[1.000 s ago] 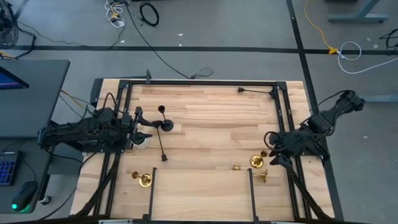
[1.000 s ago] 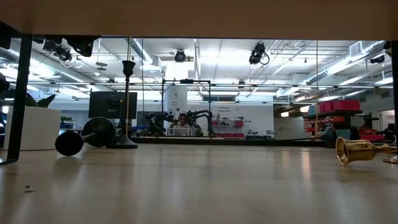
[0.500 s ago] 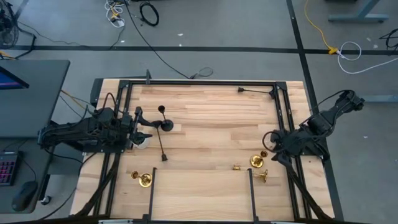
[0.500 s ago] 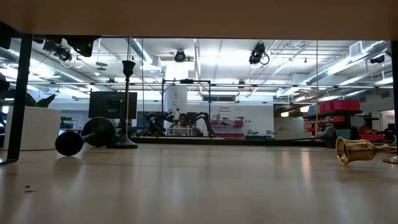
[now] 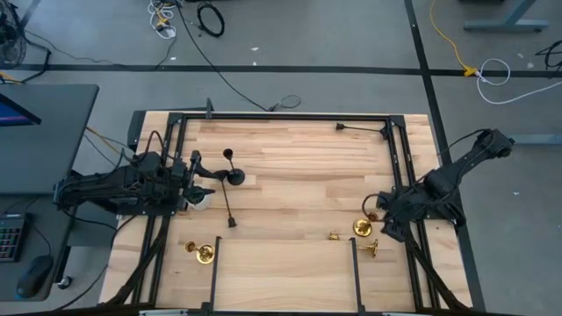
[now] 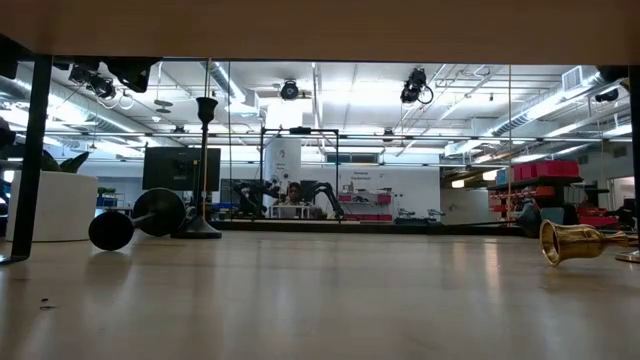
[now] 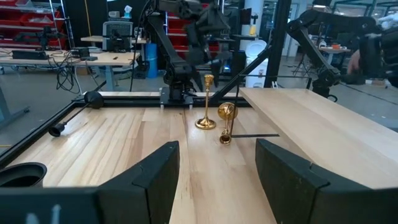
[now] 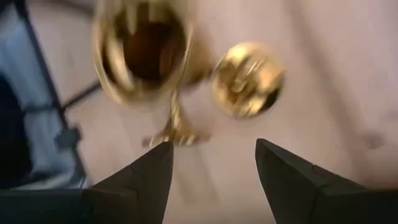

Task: Pick & Place candle stick holders
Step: Put the top yellow candlestick on the shelf

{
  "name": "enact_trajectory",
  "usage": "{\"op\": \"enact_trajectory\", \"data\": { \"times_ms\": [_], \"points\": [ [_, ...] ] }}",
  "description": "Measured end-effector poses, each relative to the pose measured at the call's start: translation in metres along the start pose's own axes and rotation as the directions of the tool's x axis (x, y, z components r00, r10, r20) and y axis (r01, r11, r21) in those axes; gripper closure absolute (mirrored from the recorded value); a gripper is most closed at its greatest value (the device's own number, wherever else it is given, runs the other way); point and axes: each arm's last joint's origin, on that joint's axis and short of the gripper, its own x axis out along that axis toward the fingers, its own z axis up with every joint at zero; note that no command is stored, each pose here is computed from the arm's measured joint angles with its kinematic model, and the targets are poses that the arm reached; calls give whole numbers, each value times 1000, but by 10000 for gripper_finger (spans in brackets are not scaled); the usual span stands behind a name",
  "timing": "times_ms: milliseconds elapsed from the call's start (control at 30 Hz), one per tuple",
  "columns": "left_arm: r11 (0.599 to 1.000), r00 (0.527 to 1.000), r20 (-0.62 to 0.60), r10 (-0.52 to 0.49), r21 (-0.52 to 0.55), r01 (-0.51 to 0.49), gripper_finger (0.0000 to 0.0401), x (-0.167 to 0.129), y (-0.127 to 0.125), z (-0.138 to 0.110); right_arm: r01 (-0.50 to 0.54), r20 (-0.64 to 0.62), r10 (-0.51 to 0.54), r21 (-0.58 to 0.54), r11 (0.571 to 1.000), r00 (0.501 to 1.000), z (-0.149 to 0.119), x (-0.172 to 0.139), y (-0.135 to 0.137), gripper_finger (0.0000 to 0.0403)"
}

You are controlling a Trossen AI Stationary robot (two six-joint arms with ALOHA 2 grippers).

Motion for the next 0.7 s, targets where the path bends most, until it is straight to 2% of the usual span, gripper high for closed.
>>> {"op": "enact_trajectory", "data": {
  "times_ms": [100, 200, 533, 700],
  "points": [
    [1000, 1000, 0, 0, 0, 0, 190, 0, 0, 0, -71, -89, 71, 6, 997, 993, -4, 12, -2, 174],
    [1000, 1000, 0, 0, 0, 0, 190, 0, 0, 0, -113, -116, 115, 27, 993, 987, -5, 23, -4, 174],
    [1000, 1000, 0, 1, -1, -1, 190, 0, 0, 0, -124, -90, 122, -20, 992, 988, -5, 29, -6, 174],
    [1000, 1000, 0, 0, -1, 0, 190, 0, 0, 0, -99, 23, 101, -88, 991, 995, 0, 30, -5, 174]
  ]
}}
